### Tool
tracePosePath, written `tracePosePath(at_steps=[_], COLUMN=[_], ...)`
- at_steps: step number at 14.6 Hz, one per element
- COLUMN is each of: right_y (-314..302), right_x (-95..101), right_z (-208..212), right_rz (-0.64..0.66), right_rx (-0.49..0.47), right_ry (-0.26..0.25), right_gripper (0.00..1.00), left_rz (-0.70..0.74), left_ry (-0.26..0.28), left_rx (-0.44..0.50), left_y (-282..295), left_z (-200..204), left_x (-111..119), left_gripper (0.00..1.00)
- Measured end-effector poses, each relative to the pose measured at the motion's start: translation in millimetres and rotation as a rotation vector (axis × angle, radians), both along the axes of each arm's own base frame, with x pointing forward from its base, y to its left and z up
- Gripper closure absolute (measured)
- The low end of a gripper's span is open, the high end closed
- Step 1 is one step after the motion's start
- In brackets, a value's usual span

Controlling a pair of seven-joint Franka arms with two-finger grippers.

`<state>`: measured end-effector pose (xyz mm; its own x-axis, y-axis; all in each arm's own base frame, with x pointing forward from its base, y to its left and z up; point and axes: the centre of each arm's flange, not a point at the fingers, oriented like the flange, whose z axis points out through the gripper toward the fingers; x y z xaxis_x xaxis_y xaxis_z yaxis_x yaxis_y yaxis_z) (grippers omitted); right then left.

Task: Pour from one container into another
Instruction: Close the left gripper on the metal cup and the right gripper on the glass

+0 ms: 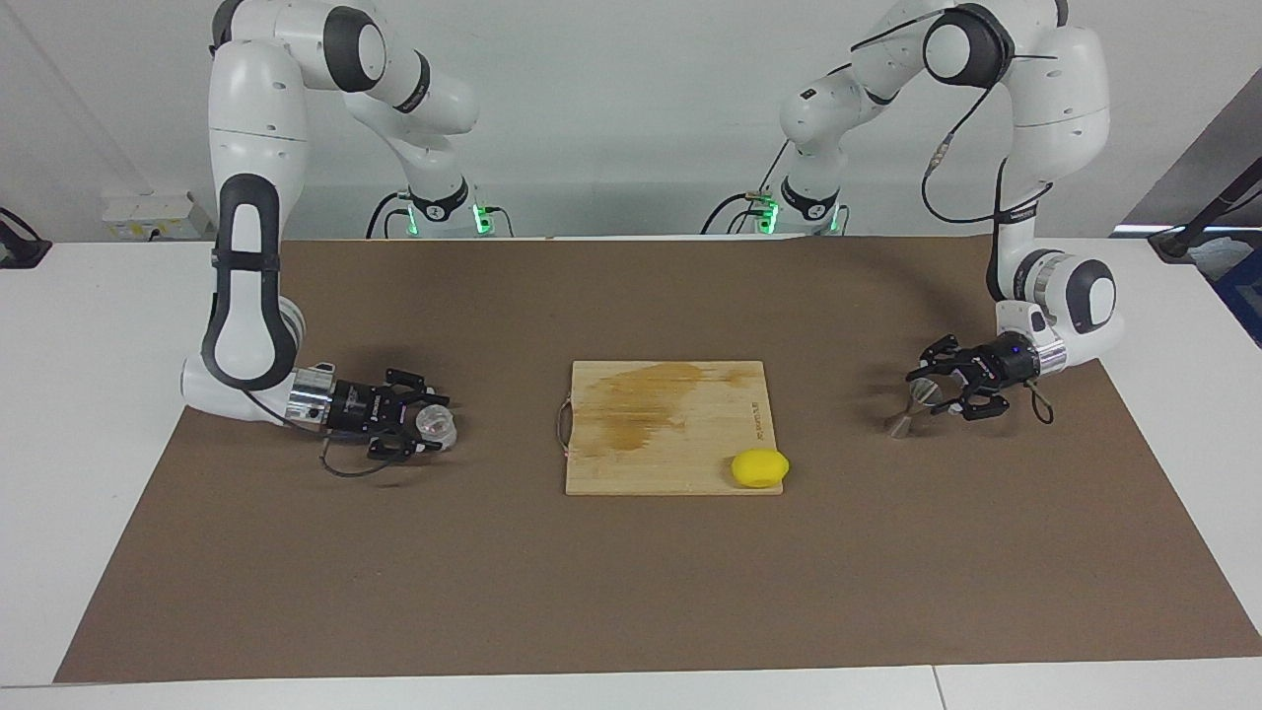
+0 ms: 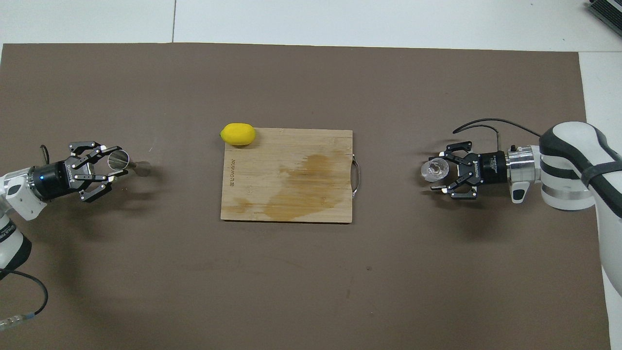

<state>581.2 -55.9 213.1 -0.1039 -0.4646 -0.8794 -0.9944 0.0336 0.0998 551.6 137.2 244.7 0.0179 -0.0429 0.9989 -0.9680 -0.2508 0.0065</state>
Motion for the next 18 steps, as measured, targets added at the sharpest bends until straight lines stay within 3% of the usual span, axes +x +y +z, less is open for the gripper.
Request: tracePosePath(at_steps=[1, 3, 13, 18], right_y=[0, 0, 0, -4], right_x=[0.0, 0.2, 1.5, 13.8], right_z=[0, 0, 2, 23], right_rz=[0.0, -0.001, -0.001, -0.01], right_rx=[0.0, 0.001, 0.0, -0.011], right_ry=[0.0, -0.001, -0.005, -0.039], right_gripper=[0.26, 0.49, 0.49, 0.49], left_rz=[0.0, 0.0, -0.027, -0.082], left_ry=[0.0, 0.0, 0.0, 0.012], left_rx=[0.0, 0.0, -0.012, -0.029], left_y=[0, 0, -18, -42], left_z=[0, 0, 4, 29], left_x=[0, 0, 5, 12], left_gripper=[0.5, 0.5, 0.5, 0.5])
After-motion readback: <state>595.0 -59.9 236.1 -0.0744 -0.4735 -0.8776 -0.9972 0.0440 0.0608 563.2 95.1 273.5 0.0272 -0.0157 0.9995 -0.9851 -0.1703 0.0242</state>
